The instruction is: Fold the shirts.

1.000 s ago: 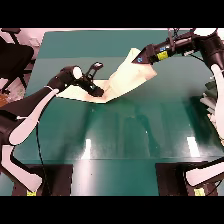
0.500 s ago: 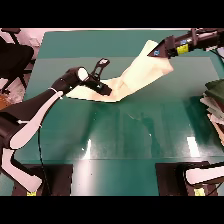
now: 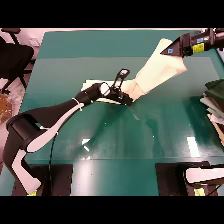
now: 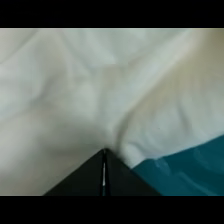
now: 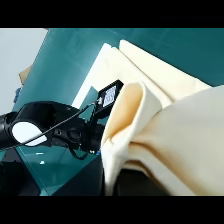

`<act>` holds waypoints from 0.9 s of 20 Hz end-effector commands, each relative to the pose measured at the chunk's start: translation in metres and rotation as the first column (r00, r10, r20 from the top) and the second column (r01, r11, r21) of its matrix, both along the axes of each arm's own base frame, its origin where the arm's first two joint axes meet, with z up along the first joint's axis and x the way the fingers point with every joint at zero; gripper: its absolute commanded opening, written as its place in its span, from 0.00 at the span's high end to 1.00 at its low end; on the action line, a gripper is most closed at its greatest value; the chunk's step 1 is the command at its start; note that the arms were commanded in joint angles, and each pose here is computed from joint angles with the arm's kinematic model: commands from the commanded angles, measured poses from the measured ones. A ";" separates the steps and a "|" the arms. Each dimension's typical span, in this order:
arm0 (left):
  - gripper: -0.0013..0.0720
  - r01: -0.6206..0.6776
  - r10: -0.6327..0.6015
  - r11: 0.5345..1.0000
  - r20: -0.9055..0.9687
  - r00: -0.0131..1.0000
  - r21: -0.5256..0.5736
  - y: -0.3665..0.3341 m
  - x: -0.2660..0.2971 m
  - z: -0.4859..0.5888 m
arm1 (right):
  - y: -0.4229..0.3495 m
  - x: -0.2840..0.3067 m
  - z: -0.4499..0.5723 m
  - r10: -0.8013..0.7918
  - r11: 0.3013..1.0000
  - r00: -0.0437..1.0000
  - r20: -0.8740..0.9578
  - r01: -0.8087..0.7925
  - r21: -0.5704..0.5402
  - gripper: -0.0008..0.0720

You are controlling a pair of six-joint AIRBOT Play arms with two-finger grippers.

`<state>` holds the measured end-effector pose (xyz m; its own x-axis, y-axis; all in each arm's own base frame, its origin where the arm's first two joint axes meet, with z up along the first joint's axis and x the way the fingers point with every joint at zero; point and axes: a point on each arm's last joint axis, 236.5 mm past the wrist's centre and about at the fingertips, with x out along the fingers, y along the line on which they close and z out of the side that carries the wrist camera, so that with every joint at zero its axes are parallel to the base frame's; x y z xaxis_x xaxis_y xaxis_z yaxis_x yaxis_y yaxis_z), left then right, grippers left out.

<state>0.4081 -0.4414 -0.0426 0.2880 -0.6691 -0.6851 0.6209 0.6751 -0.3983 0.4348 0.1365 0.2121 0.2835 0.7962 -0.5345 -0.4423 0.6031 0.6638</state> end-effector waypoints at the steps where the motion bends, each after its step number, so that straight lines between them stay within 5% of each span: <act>1: 0.95 -0.032 0.034 0.997 0.027 0.999 -0.068 -0.022 0.000 0.008 | 0.001 -0.005 -0.020 0.008 1.000 0.998 -0.063 -0.008 0.006 0.97; 18: 0.95 -0.037 0.038 0.998 0.029 0.999 -0.046 -0.019 0.005 -0.005 | 0.058 -0.015 -0.042 0.090 0.996 0.993 -0.078 -0.090 0.013 0.97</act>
